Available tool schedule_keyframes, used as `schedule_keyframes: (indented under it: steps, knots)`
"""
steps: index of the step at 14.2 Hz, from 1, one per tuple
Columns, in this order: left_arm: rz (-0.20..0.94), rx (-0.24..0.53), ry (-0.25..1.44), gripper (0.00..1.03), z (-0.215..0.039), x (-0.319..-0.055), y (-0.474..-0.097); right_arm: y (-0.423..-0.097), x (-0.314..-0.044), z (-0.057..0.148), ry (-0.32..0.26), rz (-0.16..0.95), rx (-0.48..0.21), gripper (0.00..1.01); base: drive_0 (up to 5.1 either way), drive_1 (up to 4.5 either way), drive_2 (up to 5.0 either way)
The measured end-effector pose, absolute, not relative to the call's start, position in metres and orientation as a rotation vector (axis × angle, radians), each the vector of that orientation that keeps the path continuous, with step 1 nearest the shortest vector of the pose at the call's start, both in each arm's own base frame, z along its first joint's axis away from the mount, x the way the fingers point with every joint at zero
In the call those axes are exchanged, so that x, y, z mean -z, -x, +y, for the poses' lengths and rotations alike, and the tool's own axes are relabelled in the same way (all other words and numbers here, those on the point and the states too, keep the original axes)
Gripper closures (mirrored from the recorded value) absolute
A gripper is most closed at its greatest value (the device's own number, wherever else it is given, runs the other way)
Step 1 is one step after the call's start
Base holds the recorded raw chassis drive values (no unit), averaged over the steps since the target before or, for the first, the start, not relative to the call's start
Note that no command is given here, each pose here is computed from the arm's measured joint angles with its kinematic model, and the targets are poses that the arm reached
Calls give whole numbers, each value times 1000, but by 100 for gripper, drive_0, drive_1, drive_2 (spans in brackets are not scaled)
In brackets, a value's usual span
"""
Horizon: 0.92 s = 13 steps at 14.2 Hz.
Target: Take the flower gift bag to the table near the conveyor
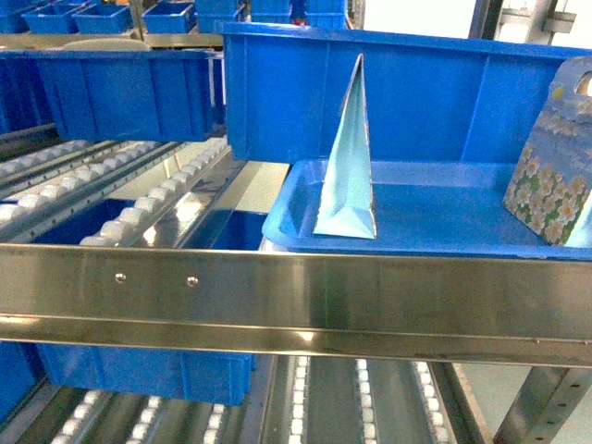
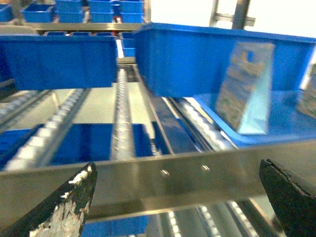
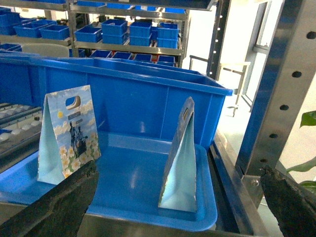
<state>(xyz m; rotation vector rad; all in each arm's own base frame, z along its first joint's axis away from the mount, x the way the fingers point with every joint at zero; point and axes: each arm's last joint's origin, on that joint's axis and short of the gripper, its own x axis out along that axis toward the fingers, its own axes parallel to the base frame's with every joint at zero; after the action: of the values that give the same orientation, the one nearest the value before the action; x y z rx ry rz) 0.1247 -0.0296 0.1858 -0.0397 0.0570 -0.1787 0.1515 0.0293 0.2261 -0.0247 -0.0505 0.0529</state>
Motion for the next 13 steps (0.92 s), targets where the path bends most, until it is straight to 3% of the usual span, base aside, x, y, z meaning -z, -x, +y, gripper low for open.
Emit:
schedule_keyframes:
  steps: [1,2,5,9,11,12,13]
  knots:
    - [26,140,40,5,-35,-237,-159,-163,-230,32,35,-18,-52,3,0,0,0]
    - [-22,186,27,5,-50,-275,-185,-167,-230,35,42,6,-66,3,0,0,0]
    - [96,145,0,5,-50,-252,-202,-169,-231,35,39,-10,-60,3,0,0,0]
    - [116,189,-1,5,-61,-268,-222,-178,-228,48,56,51,-67,3,0,0,0]
    - [161,247,8,5,-77,-280,-237,-187,-245,53,53,32,-72,3,0,0,0]
    - [226,304,8,5,-107,-294,-255,-200,-257,57,60,47,-74,3,0,0,0]
    - [230,309,4,5,-115,-297,-261,-202,-256,56,60,51,-71,3,0,0,0]
